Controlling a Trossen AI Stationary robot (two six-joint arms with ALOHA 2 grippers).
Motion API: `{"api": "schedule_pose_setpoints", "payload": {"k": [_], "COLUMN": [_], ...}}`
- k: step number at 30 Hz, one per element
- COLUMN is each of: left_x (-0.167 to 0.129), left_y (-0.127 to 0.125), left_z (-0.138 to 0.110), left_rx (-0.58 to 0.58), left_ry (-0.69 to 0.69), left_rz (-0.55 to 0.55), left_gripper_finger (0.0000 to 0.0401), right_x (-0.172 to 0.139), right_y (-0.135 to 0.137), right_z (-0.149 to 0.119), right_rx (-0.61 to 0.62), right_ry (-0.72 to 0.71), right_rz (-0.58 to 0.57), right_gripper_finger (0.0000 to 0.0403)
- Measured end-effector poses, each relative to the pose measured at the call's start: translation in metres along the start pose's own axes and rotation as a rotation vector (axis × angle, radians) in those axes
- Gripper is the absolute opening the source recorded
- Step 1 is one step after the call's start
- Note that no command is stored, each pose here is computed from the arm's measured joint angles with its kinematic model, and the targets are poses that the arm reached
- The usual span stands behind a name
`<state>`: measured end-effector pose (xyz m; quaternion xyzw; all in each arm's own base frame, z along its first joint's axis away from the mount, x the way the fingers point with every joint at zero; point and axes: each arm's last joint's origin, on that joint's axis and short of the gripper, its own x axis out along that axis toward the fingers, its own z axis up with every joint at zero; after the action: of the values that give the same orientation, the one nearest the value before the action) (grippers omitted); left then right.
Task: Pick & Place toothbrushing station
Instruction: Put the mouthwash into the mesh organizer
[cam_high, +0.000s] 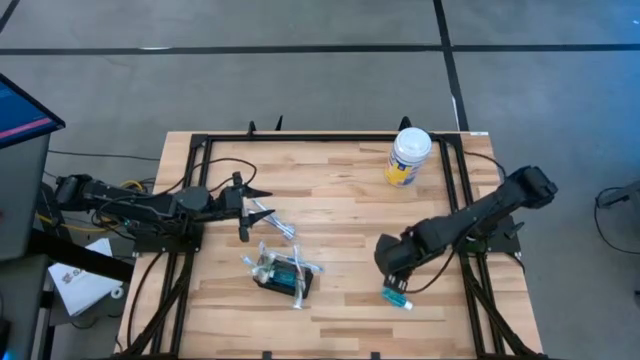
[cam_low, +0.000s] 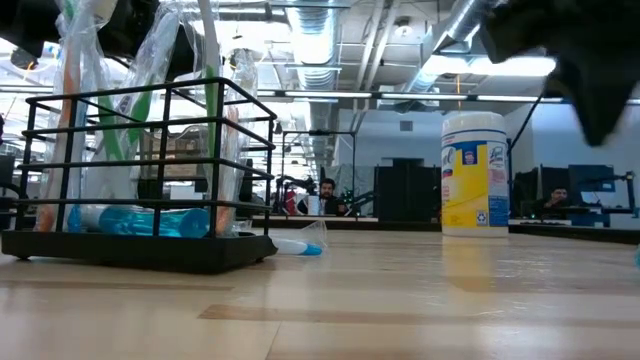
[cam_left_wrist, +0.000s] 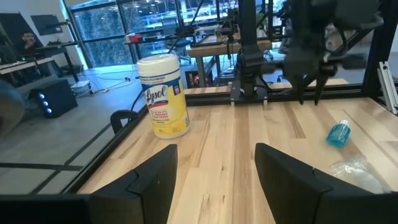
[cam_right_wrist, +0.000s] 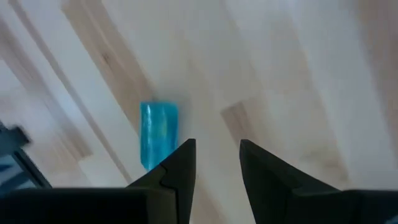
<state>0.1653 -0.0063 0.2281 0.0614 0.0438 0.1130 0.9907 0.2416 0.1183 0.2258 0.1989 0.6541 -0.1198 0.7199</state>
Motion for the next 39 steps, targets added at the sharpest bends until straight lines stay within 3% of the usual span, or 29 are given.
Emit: {"api": "schedule_pose_setpoints", "payload": {"k": [9,24,32,39], "left_x": [0.000,0.000,0.000,0.000], "left_y": [0.000,0.000,0.000,0.000], "left_z": [0.000,0.000,0.000,0.000], "left_rx": [0.001,0.019,0.020,0.090], "left_ry": [0.002,0.002,0.002,-0.002], "left_rz": [0.000,0.000,0.000,0.000], "left_gripper_finger": [0.0209,0.0209,0.0209,0.0209], "right_x": [0.040,0.043,0.043,0.048], "right_y": [0.013,0.034,0.051,0.053], "right_z": [-0.014,-0.040,-0.053,-0.058], "right_rx": [0.081,0.159,0.129,0.164], "right_ry": [0.186,0.149,0.104,0.109], "right_rz": [0.041,0.037,0.116,0.089], "right_gripper_finger": [0.0115,0.0115,0.0115,0.0115]}}
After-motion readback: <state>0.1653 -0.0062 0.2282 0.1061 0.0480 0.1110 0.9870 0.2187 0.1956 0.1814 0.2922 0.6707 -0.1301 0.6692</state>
